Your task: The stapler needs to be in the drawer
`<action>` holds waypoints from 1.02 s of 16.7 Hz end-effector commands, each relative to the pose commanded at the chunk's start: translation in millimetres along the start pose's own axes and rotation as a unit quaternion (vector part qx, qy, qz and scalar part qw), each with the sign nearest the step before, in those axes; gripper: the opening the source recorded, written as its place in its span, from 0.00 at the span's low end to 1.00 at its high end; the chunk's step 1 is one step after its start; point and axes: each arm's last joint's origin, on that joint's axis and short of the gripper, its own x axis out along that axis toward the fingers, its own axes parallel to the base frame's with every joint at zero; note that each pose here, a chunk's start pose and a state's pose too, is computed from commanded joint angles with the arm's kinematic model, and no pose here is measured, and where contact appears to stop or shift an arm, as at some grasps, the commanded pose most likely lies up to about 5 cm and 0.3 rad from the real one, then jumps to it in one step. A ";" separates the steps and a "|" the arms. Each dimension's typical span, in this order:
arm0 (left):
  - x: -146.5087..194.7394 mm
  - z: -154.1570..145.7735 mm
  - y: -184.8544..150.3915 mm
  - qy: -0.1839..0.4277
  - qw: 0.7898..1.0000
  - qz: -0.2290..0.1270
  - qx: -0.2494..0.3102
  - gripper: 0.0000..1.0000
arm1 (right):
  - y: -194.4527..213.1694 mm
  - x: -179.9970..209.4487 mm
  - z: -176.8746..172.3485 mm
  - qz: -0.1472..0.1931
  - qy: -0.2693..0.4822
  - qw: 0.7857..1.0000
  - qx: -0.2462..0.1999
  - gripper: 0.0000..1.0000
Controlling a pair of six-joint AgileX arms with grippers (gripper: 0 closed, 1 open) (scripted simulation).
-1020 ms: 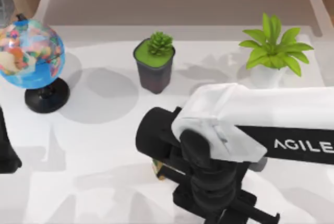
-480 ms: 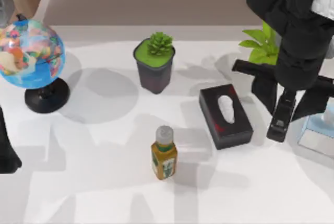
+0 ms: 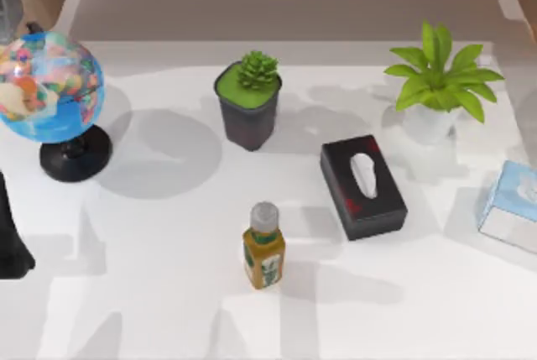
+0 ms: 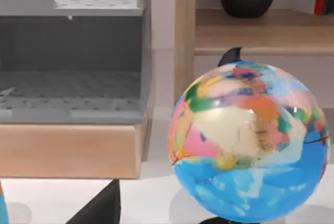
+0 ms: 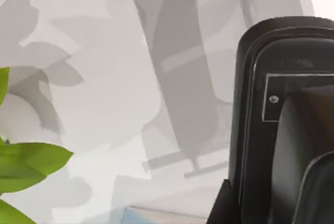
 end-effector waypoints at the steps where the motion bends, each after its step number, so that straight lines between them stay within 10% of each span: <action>1: 0.0 0.0 0.0 0.000 1.000 0.000 0.000 1.00 | -20.9 4.0 15.2 -0.003 -0.010 1.000 -0.013 0.00; 8: 0.0 0.0 0.0 0.000 1.000 0.000 0.000 1.00 | -122.9 96.2 68.2 -0.008 0.040 0.993 -0.110 0.00; 17: 0.0 0.0 0.0 0.000 1.000 0.000 0.000 1.00 | -131.4 149.7 64.1 0.006 0.114 0.983 -0.147 0.00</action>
